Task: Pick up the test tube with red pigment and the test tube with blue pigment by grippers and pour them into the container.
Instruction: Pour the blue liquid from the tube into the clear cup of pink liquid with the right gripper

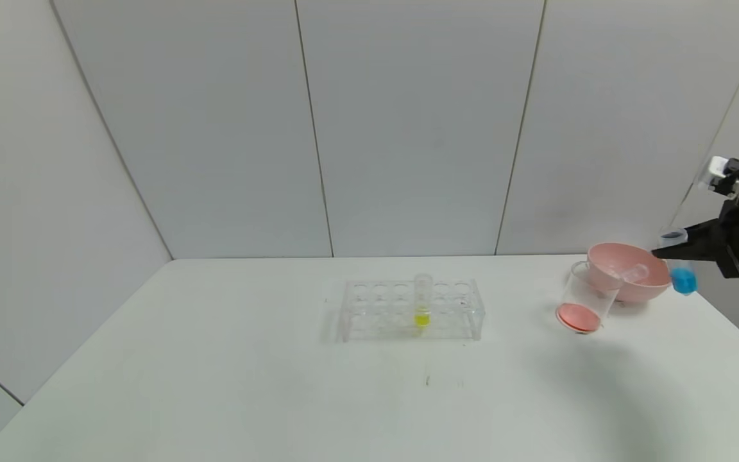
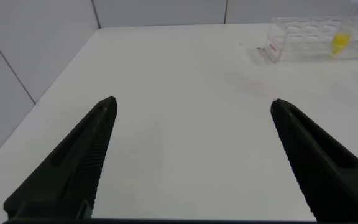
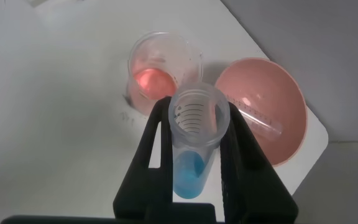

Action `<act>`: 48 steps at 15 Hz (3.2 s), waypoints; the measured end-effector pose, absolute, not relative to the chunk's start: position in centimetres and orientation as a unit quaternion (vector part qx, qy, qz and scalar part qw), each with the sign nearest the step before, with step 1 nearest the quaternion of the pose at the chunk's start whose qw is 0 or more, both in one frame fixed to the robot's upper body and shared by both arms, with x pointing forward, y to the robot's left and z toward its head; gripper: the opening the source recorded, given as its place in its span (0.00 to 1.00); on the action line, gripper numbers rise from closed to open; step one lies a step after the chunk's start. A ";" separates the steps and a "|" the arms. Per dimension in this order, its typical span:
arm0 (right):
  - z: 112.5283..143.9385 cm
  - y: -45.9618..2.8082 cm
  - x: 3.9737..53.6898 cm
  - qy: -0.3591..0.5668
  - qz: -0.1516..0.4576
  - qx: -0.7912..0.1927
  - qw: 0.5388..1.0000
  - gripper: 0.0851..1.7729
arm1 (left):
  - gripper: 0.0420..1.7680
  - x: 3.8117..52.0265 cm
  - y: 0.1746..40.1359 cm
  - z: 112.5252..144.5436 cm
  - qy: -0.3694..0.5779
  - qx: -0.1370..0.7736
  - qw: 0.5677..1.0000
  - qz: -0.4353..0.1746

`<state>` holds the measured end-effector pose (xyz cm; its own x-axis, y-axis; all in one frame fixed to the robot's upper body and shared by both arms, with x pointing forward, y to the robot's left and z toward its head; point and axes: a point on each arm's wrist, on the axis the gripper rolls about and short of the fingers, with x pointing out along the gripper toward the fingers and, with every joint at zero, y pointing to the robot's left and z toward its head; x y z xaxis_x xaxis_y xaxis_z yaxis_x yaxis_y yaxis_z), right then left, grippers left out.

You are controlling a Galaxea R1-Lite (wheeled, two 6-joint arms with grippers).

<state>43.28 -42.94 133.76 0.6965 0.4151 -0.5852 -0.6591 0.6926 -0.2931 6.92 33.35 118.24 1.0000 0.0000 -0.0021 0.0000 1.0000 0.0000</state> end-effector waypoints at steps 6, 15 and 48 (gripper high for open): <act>133.4 -41.3 47.8 0.331 0.299 -0.309 0.840 0.24 | 1.00 6.9 33.4 118.2 0.001 0.000 1.000 0.000; 132.1 -38.9 49.5 0.378 0.270 -0.407 0.786 0.24 | 1.00 6.9 33.4 118.2 0.001 0.000 1.000 0.000; 131.7 -31.2 50.3 0.444 0.167 -0.654 0.589 0.24 | 1.00 6.9 33.4 118.2 0.001 0.000 1.000 0.000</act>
